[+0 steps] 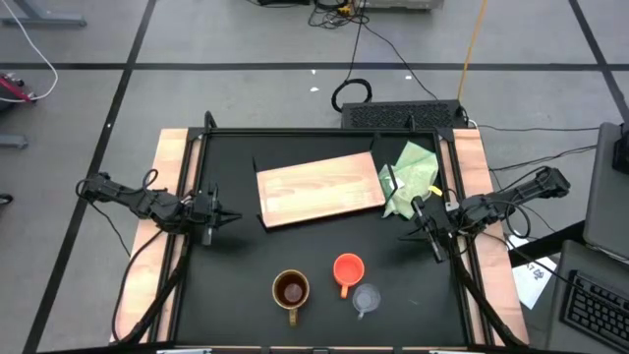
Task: Stack small to large cups/mugs on shelf
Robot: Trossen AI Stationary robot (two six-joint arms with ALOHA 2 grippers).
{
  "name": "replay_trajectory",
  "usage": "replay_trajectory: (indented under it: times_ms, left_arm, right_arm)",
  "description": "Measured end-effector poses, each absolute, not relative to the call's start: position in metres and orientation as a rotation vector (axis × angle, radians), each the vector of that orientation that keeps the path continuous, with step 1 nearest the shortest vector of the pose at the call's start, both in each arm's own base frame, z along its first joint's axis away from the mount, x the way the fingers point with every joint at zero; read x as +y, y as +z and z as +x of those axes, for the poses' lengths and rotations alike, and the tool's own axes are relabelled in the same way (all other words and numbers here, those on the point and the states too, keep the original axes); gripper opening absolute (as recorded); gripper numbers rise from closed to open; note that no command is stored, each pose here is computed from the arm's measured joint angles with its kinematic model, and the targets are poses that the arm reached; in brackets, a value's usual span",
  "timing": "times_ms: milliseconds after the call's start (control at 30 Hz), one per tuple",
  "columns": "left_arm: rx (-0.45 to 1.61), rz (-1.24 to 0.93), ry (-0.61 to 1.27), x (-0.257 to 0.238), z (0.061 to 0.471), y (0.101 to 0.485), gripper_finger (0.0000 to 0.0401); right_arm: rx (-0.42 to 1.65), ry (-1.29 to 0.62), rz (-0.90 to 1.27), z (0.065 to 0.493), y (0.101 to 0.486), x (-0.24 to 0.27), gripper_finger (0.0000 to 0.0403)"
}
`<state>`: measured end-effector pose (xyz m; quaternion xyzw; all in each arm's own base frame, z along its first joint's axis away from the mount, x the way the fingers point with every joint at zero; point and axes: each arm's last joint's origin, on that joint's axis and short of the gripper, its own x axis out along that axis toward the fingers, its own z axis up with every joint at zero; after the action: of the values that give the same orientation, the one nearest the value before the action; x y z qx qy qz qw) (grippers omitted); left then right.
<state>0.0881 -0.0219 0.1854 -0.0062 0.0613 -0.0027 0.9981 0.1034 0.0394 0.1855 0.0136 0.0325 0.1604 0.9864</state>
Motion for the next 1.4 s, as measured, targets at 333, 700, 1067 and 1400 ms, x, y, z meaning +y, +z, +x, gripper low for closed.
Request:
replay_trajectory:
  times_ms: [333, 700, 1067, 1400]
  left_arm:
    - [0.123, -0.012, -0.005, -0.022, 0.088, 0.185, 0.0021]
    - [0.115, -0.015, -0.001, -0.022, 0.088, 0.186, 0.0021]
    - [0.042, -0.040, 0.010, -0.022, 0.089, 0.194, 0.0021]
    - [0.020, -0.058, 0.009, -0.022, 0.089, 0.196, 0.0021]
  right_arm:
    - [0.065, 0.322, 0.027, 0.103, 0.185, 0.039, 0.0000]
    - [0.065, 0.322, 0.027, 0.103, 0.185, 0.039, 0.0000]
    - [0.065, 0.322, 0.027, 0.103, 0.185, 0.039, 0.0000]
    - [0.056, 0.323, 0.002, 0.103, 0.186, 0.039, 0.0000]
